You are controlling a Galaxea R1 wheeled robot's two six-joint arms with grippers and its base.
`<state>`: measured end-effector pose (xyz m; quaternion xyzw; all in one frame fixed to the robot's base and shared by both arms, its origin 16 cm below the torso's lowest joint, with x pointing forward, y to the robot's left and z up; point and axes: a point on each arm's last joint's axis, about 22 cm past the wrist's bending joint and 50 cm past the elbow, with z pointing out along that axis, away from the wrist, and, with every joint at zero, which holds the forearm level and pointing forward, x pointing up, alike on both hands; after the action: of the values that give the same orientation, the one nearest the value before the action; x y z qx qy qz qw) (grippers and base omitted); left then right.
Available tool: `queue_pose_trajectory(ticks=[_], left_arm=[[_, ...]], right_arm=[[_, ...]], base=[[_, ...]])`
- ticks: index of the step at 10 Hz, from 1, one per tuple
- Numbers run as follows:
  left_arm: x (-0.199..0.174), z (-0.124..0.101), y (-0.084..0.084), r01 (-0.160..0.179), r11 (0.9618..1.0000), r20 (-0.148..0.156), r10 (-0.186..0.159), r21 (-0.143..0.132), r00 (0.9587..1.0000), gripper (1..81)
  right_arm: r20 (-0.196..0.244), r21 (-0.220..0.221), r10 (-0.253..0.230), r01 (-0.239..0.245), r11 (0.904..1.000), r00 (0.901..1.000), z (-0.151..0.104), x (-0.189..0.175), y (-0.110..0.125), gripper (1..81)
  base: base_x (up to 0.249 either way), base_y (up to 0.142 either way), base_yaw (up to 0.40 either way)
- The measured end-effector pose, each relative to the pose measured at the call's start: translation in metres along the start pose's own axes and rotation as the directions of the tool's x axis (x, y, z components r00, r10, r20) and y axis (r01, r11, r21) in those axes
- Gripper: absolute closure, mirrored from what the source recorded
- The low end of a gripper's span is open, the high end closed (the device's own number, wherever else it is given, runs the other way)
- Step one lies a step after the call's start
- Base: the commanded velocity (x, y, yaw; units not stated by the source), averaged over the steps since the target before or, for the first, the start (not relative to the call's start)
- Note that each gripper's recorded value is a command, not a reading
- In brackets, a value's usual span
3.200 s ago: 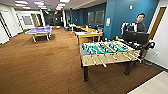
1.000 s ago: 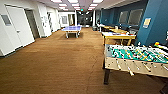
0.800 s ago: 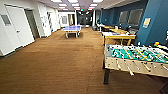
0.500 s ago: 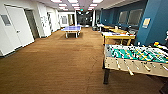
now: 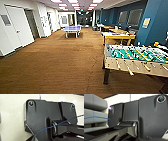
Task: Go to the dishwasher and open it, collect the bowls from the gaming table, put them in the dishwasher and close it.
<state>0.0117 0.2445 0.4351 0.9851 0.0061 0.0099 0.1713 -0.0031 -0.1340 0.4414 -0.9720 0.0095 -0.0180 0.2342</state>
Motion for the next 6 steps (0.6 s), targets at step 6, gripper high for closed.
queue_pose_trajectory(ticks=[6], left_arm=[[-0.001, 0.006, 0.016, 0.001, 0.9998, 0.002, -0.001, -0.02, 1.0, 1.0]], right_arm=[[0.008, -0.026, -0.002, 0.002, 0.9997, 1.0, 0.007, -0.007, -0.001, 1.0]], base=[[0.013, 0.0, 0.0]])
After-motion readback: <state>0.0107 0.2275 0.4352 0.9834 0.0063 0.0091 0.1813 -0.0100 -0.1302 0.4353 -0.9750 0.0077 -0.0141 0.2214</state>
